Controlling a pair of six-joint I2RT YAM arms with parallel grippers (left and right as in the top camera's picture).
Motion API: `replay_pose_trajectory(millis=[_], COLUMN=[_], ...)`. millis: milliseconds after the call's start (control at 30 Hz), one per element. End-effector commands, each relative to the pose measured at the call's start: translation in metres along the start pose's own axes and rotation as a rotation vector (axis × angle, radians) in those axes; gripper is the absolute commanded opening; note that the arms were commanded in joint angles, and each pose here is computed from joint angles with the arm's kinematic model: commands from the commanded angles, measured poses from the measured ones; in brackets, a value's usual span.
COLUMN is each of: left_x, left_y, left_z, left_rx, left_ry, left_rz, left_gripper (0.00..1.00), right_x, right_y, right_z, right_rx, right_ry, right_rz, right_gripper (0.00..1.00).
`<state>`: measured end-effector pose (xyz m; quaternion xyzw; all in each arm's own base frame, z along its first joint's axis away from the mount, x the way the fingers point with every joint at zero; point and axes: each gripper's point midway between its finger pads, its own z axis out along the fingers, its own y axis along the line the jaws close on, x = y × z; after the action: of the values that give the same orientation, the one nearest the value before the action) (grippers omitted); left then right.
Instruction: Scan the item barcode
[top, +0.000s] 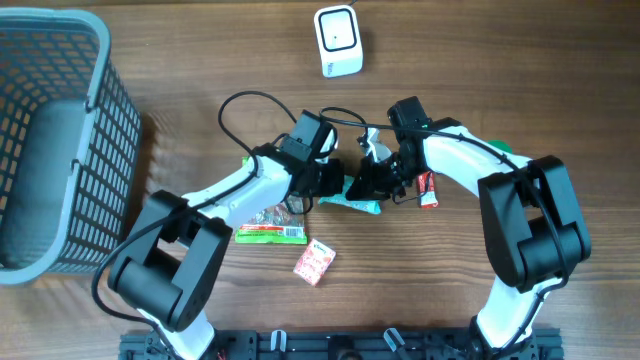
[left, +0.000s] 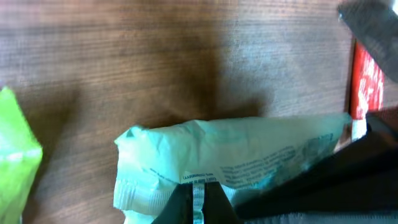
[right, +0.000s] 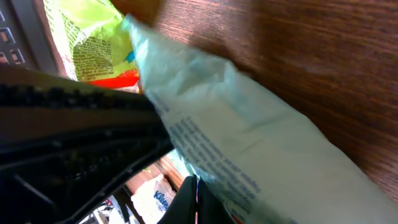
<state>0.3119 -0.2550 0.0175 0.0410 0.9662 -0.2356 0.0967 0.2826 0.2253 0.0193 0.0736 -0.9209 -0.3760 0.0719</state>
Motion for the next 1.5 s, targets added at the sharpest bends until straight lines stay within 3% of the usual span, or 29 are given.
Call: replay_pose_trajectory(millis=[0, 100, 300, 500, 667, 900, 1033, 1467], left_x=[-0.014, -0.041, -0.061, -0.068, -0.045, -0.038, -0.048, -0.016], left_y=[0.031, 0.053, 0.064, 0.009, -0.015, -0.004, 0.020, 0.036], left_z=[0.009, -0.002, -0.010, -0.059, -0.067, -0.056, -0.056, 0.000], left_rx=[-0.142, -0.216, -0.204, -0.006, 0.133, 0.087, -0.047, -0.140], left_ry=[-0.071, -0.180, -0.238, -0.215, -0.093, -0.056, -0.119, 0.007], left_rz=[0.004, -0.021, -0.061, -0.040, -0.036, -0.012, -0.021, -0.032], left_gripper=[0.04, 0.04, 0.04, 0.04, 0.04, 0.04, 0.04, 0.04], right_x=[0.003, 0.003, 0.003, 0.003, 0.008, -0.006, -0.009, 0.020], right_y=[-0.009, -0.010, -0.014, -0.014, -0.015, -0.012, 0.003, -0.003], right_z=[0.000, 0.000, -0.001, -0.001, -0.002, -0.050, -0.077, -0.041], right_rx=[0.058, 0.066, 0.085, 0.084, 0.084, -0.016, -0.053, 0.018], right_ry=[-0.005, -0.005, -0.007, -0.008, 0.015, -0.014, -0.002, 0.095], right_rz=[-0.011, -0.011, -0.009, -0.008, -0.050, -0.068, -0.048, 0.085], right_gripper=[0.04, 0.04, 0.04, 0.04, 0.04, 0.06, 0.09, 0.07])
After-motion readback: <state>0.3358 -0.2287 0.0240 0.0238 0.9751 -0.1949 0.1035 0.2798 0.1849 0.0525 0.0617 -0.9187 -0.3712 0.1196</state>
